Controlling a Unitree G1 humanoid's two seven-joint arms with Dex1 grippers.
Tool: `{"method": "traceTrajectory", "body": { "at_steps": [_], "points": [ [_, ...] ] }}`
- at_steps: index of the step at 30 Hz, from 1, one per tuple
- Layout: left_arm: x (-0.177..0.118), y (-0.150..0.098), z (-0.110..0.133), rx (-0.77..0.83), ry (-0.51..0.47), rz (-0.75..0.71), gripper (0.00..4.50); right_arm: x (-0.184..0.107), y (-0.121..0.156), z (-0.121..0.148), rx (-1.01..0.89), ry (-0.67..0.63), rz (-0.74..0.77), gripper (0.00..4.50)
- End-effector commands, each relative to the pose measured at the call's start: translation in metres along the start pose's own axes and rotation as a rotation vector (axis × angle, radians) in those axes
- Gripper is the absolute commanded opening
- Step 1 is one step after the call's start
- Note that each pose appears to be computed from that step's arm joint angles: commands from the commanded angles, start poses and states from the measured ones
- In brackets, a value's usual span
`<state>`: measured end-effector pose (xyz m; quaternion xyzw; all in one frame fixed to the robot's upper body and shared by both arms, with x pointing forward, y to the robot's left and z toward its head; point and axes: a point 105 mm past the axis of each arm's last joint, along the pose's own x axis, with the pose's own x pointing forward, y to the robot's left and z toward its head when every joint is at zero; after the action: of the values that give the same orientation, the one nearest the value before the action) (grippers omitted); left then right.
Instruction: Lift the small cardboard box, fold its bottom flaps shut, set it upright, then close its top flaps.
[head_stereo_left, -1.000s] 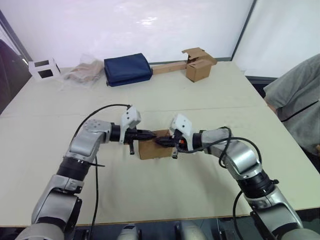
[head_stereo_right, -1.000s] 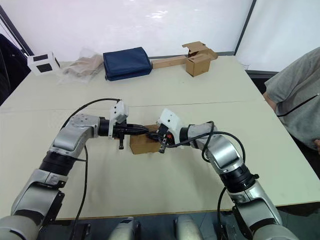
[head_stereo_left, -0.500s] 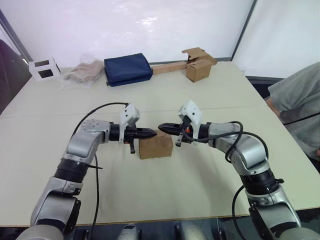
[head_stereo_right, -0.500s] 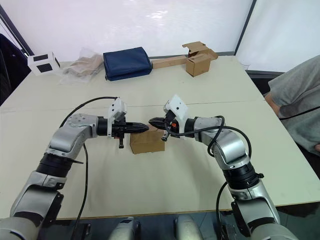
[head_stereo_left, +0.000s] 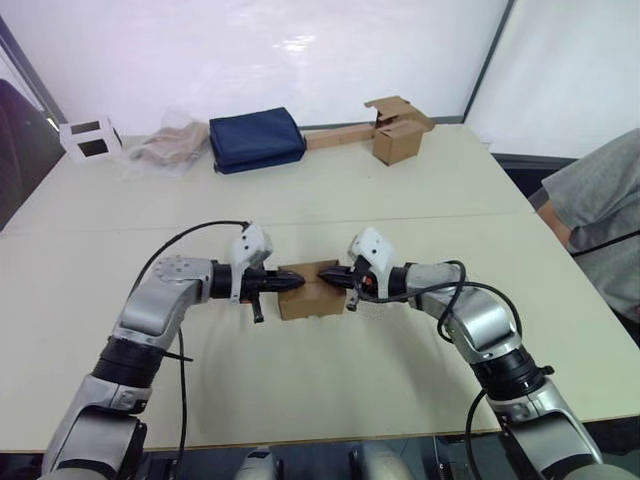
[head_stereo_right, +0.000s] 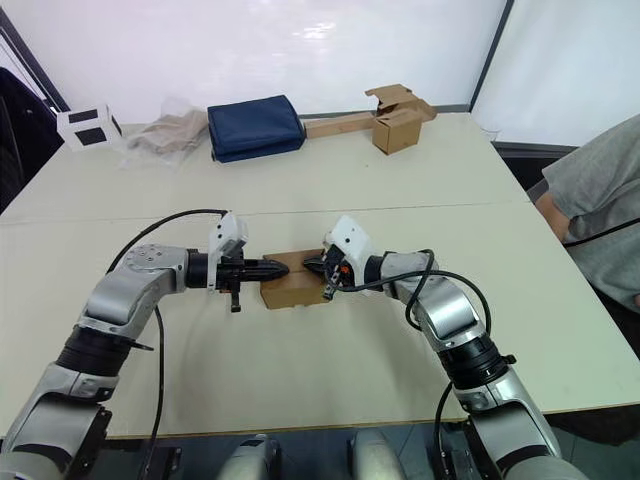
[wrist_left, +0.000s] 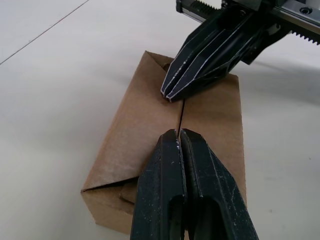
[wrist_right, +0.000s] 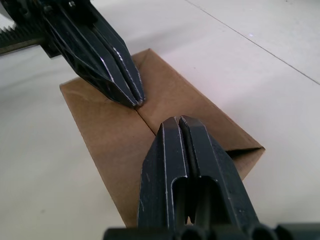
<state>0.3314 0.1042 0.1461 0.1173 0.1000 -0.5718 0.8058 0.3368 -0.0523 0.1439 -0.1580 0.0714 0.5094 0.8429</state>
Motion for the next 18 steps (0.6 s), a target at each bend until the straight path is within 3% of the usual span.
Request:
{"method": "traceTrajectory", "body": {
  "at_steps": [1,11,15,18],
  "points": [
    [-0.004,0.001,-0.001,-0.005,0.008,0.020,0.07,-0.002,-0.001,-0.008,0.010,0.027,-0.005,0.00],
    [-0.014,0.004,0.039,-0.016,-0.125,0.041,0.07,-0.012,-0.005,0.037,0.014,-0.120,-0.007,0.00],
    [-0.021,0.002,0.063,-0.024,-0.243,0.061,0.07,-0.023,-0.002,0.049,-0.016,-0.139,0.016,0.00],
    [-0.029,0.004,0.065,-0.016,-0.230,0.082,0.07,-0.035,0.000,0.048,-0.032,-0.121,0.031,0.00]
  ]
}}
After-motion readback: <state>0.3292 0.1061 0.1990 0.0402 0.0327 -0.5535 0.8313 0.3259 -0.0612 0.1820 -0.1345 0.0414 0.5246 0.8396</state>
